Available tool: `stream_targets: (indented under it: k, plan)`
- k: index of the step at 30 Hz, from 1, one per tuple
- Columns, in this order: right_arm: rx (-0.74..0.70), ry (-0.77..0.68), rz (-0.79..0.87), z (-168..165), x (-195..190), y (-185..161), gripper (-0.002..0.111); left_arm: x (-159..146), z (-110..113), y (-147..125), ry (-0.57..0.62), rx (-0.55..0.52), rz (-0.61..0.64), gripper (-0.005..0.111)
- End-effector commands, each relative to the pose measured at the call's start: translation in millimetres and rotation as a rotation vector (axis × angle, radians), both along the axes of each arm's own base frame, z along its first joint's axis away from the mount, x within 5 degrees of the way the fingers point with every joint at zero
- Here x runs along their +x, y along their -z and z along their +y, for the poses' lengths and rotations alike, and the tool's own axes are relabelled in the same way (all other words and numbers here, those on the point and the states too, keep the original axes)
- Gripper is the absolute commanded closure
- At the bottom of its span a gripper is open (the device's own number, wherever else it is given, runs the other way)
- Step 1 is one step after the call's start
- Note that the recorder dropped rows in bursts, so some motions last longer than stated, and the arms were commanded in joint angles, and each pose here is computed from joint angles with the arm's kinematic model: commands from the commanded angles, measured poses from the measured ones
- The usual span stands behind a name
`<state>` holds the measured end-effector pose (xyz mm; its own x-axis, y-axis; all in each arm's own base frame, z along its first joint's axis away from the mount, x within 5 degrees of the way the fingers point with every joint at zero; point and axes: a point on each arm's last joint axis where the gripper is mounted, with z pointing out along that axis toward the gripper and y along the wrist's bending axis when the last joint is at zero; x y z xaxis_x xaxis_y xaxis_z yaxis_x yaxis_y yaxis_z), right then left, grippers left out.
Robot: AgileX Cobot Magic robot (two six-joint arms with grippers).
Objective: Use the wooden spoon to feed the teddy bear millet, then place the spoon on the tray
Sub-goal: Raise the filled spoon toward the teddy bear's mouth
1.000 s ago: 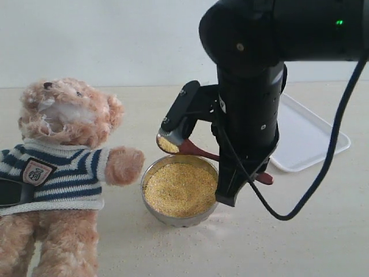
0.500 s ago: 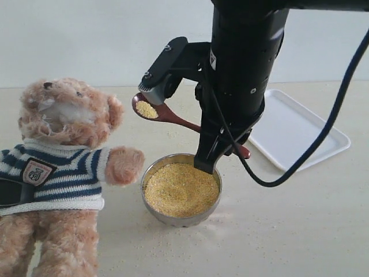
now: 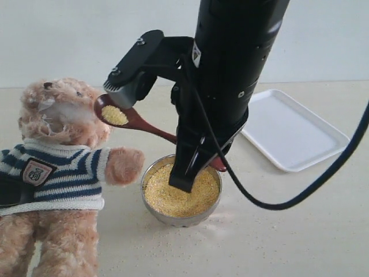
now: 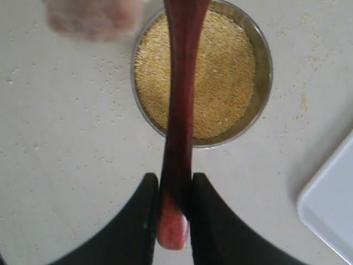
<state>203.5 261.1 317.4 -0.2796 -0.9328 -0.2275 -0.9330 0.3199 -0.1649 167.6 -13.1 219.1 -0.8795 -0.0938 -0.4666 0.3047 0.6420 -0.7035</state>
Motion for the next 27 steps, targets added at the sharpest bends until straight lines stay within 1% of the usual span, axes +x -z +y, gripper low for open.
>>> stream_targets:
  k: [1, 6, 13, 20, 27]
  plan:
    - [0.02, -0.032, -0.002, 8, -14, -6, 0.108, -1, -1, -3, -0.005, -0.022, -0.014, 0.102]
    - [0.023, -0.052, 0.0, 15, -24, -6, 0.108, -1, -1, -3, -0.005, -0.022, -0.014, 0.102]
    - [0.027, -0.057, -0.005, 16, -25, -7, 0.108, -1, -1, -3, -0.005, -0.022, -0.014, 0.102]
    - [0.069, -0.058, -0.035, 24, -19, -20, 0.108, -1, -1, -3, -0.005, -0.022, -0.014, 0.102]
    - [0.037, -0.062, -0.056, 36, -9, -13, 0.108, -1, -1, -3, -0.005, -0.022, -0.014, 0.102]
